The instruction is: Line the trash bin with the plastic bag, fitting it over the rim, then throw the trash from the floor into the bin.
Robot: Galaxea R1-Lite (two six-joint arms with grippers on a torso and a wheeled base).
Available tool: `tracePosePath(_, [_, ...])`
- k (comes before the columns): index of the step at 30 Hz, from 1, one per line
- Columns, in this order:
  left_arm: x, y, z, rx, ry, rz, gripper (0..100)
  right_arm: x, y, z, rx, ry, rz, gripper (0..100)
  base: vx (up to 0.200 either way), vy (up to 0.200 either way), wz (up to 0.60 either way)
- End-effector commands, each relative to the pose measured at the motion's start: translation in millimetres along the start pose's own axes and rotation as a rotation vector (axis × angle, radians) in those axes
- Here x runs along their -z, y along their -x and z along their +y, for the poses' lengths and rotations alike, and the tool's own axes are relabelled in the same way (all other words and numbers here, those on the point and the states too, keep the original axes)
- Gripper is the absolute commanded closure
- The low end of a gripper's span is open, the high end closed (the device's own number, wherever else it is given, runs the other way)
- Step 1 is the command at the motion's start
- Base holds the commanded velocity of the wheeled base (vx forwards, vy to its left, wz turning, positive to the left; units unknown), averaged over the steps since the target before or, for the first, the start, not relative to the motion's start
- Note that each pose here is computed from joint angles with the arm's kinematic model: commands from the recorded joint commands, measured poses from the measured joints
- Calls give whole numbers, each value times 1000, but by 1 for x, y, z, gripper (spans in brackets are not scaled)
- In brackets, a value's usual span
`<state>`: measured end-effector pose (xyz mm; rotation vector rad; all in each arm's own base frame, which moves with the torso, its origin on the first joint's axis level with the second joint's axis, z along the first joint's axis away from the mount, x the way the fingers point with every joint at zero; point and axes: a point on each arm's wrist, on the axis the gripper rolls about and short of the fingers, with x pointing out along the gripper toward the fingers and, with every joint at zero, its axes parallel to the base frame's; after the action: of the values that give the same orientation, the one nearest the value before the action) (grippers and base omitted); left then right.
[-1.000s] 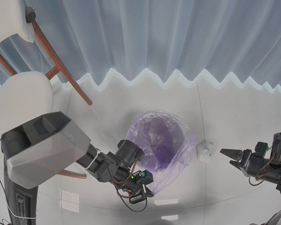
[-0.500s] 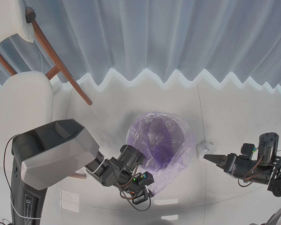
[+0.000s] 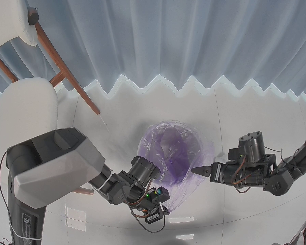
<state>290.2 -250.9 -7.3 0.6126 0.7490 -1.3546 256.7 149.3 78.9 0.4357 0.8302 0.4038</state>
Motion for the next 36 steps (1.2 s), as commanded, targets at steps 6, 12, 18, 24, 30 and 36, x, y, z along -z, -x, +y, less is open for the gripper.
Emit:
tracePosePath(6, [0, -1, -6, -9, 27, -9, 100, -17, -52, 2, 90, 52, 37, 0, 0, 0, 0])
tracePosePath(12, [-1, -2, -7, -9, 35, -13, 100, -21, -63, 2, 91, 77, 30, 0, 0, 0, 0])
tracePosePath(18, [3, -2, -9, -5, 39, -6, 100, -24, -66, 3, 112, 84, 3, 100, 0, 0, 0])
tracePosePath(24, [3, -2, -9, -6, 46, -7, 100, -28, -59, 4, 109, 89, -14, 100, 0, 0, 0])
tracePosePath(30, [6, -3, -8, -30, 52, 15, 100, -38, -38, -10, 138, 66, -51, 100, 0, 0, 0])
tracePosePath(36, [11, -8, -5, -40, 70, 27, 100, -24, -26, -53, 226, 72, -7, 100, 0, 0, 0])
